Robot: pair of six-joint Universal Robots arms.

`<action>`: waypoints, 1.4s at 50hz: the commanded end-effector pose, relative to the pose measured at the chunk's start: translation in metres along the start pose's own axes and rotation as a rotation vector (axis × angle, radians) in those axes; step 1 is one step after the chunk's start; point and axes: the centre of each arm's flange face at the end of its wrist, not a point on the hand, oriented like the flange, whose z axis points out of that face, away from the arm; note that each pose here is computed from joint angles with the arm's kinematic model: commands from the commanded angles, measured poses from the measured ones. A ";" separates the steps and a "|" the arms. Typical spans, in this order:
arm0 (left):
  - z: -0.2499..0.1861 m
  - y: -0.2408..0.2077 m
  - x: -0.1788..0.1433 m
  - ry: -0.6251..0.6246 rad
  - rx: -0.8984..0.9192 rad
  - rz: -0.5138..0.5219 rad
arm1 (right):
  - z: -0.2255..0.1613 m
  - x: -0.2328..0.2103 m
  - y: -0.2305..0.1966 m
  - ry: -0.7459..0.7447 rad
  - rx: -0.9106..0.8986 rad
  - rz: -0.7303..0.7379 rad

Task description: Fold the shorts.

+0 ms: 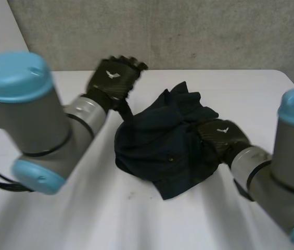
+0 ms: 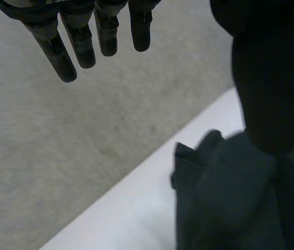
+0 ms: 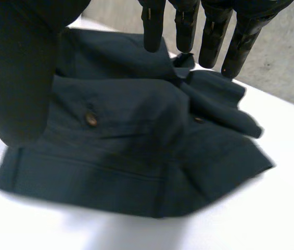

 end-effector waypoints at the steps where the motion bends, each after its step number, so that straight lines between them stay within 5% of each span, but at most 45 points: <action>1: 0.037 0.051 0.024 0.044 -0.071 0.071 | 0.016 -0.037 0.035 -0.095 0.018 0.077; 10: 0.059 0.092 0.026 -0.017 -0.129 0.078 | 0.042 -0.065 0.070 -0.129 -0.063 0.034; 22: 0.060 0.090 0.010 -0.104 -0.143 0.087 | 0.051 -0.052 0.041 0.012 0.048 -0.109; 30: 0.037 0.015 -0.022 -0.239 -0.017 0.062 | 0.018 -0.042 -0.022 0.057 0.232 -0.262; 39: -0.043 -0.070 -0.056 -0.441 0.134 -0.108 | -0.029 -0.015 -0.104 0.219 0.447 -0.487; 48: -0.128 -0.173 -0.074 -0.481 0.466 -0.203 | -0.106 -0.010 -0.187 0.287 0.673 -0.476; 55: -0.153 -0.199 -0.068 -0.455 0.556 -0.239 | -0.125 -0.009 -0.208 0.292 0.707 -0.471; 61: -0.140 -0.183 -0.062 -0.462 0.493 -0.241 | -0.104 -0.012 -0.197 0.249 0.653 -0.484; 70: -0.054 -0.087 -0.039 -0.433 0.188 -0.181 | 0.000 -0.017 -0.124 0.147 0.359 -0.489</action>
